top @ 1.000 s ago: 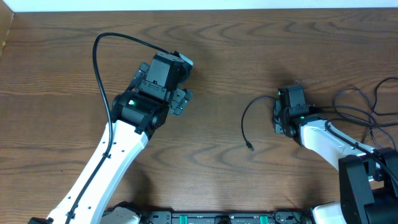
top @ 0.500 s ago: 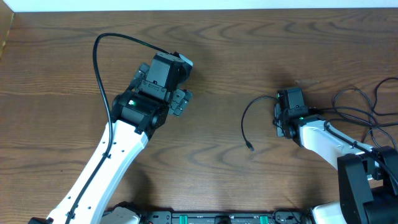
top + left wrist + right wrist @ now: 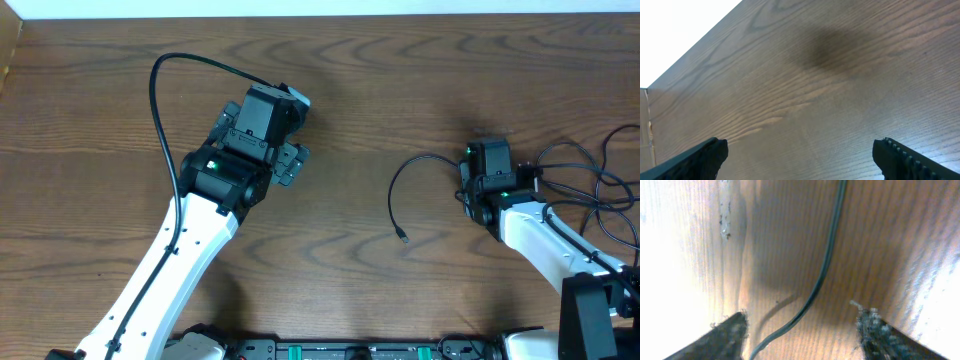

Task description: Untangle cables

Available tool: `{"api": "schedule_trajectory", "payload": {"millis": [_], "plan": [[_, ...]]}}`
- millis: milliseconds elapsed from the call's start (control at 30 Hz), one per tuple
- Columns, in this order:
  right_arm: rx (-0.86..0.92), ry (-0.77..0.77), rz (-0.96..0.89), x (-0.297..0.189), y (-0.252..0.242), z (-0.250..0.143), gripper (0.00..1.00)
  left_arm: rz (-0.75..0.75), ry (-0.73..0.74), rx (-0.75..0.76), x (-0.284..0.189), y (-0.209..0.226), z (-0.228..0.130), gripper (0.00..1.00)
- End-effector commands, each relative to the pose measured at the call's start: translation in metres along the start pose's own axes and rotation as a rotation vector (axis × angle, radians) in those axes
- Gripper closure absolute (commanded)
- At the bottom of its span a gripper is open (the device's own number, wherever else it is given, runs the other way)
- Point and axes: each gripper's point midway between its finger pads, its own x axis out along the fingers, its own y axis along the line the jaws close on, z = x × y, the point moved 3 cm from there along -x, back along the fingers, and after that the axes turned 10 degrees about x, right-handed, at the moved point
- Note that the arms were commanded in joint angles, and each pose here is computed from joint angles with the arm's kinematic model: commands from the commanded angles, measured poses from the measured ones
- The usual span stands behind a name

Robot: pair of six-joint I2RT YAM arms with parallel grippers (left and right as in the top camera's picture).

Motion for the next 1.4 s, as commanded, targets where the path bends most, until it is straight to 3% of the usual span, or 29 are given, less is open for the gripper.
{"api": "schedule_trajectory", "payload": {"millis": [0, 633, 667, 767, 800, 1133, 1367], "plan": [[-0.032, 0.027, 0.018, -0.001, 0.003, -0.005, 0.25, 0.002, 0.005, -0.006, -0.001, 0.001, -0.001, 0.02], [-0.039, 0.060, 0.119, 0.036, 0.020, -0.021, 0.25, 0.002, 0.004, -0.006, -0.001, 0.001, -0.001, 0.02], [-0.038, 0.060, 0.121, 0.036, 0.020, -0.021, 0.27, 0.002, 0.004, -0.006, -0.001, 0.001, -0.001, 0.02], [-0.035, 0.037, 0.126, 0.037, 0.021, -0.017, 0.94, 0.002, 0.004, -0.006, -0.001, 0.001, -0.001, 0.02], [-0.034, 0.036, 0.128, 0.037, 0.021, -0.017, 0.99, 0.002, 0.004, -0.006, -0.001, 0.001, -0.001, 0.02], [-0.028, 0.005, 0.135, 0.033, 0.024, -0.011, 0.99, 0.002, 0.006, -0.005, -0.001, 0.001, -0.001, 0.02], [-0.033, -0.112, 0.197, -0.004, 0.047, 0.042, 0.99, 0.001, 0.007, -0.005, -0.001, 0.001, -0.002, 0.02]]}}
